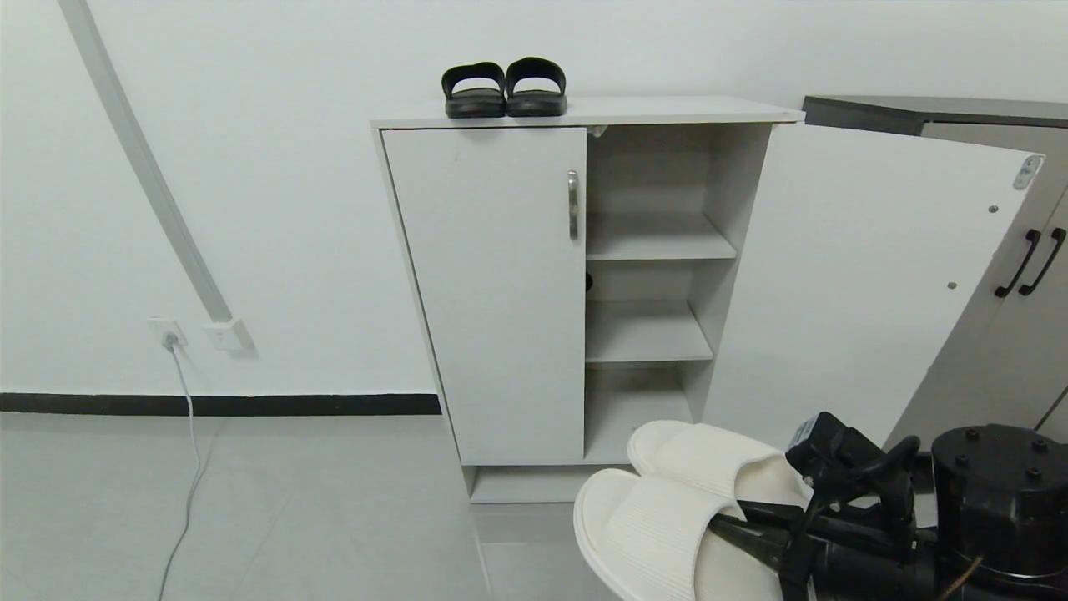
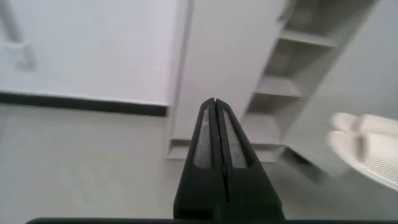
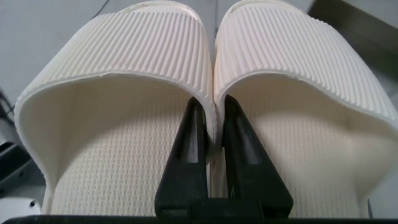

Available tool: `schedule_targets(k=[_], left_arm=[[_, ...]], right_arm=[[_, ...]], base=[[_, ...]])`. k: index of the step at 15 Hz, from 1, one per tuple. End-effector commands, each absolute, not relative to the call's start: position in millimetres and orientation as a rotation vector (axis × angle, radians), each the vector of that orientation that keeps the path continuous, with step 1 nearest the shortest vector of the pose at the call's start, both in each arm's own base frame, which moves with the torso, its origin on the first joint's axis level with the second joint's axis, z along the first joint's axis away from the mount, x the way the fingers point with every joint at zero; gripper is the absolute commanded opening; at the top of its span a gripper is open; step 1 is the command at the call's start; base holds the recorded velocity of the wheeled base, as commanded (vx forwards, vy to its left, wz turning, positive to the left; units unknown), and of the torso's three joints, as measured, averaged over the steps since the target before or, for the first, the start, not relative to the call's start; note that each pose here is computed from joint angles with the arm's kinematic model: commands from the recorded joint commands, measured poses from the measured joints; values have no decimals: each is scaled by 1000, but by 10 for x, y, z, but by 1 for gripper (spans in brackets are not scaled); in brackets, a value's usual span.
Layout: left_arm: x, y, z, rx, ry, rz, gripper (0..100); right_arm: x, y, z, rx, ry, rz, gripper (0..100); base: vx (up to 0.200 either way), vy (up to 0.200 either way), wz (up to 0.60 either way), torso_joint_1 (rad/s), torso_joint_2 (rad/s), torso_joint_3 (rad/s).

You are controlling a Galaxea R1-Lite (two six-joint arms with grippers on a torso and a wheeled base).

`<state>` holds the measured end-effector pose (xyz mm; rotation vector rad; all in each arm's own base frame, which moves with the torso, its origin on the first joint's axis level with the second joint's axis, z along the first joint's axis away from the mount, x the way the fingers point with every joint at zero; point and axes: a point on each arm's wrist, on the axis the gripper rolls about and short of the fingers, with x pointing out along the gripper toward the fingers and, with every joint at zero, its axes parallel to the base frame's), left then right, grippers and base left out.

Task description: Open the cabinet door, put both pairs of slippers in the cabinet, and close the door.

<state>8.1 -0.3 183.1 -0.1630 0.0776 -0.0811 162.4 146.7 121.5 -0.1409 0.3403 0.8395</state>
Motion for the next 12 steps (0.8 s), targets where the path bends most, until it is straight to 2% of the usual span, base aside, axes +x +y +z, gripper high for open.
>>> schedule_targets(k=[1,2,3,5,8,10,12], left_arm=[[-4,7,1586,-161,74,63,0],[7,8,1455,-153,101,126,0],[-8,6,1291,-113,116,155,0],[-56,-2,1145,-94,104,143,0],[-101,-27,1022,-76,90,40,0],[-143,-44,866,-48,74,-18,0],[-162,-54,834,-40,48,-56,0]], right_arm=[[1631,1474,1200,-143,347,840,0],[1649,1489,1189,-142,352,836,0],[1664,1501,1173,-144,359,830,0],[1723,1542,1179,-144,353,796,0],[1811,1626,1186,-115,351,719,0],[1855,1672,1198,-98,339,692,0],[1903,1718,1195,-102,335,670,0]], base=[[0,0,0,0,0,0],[0,0,0,0,0,0],[0,0,0,0,0,0],[0,0,0,0,0,0],[0,0,0,0,0,0],[0,0,0,0,0,0],[0,0,0,0,0,0]])
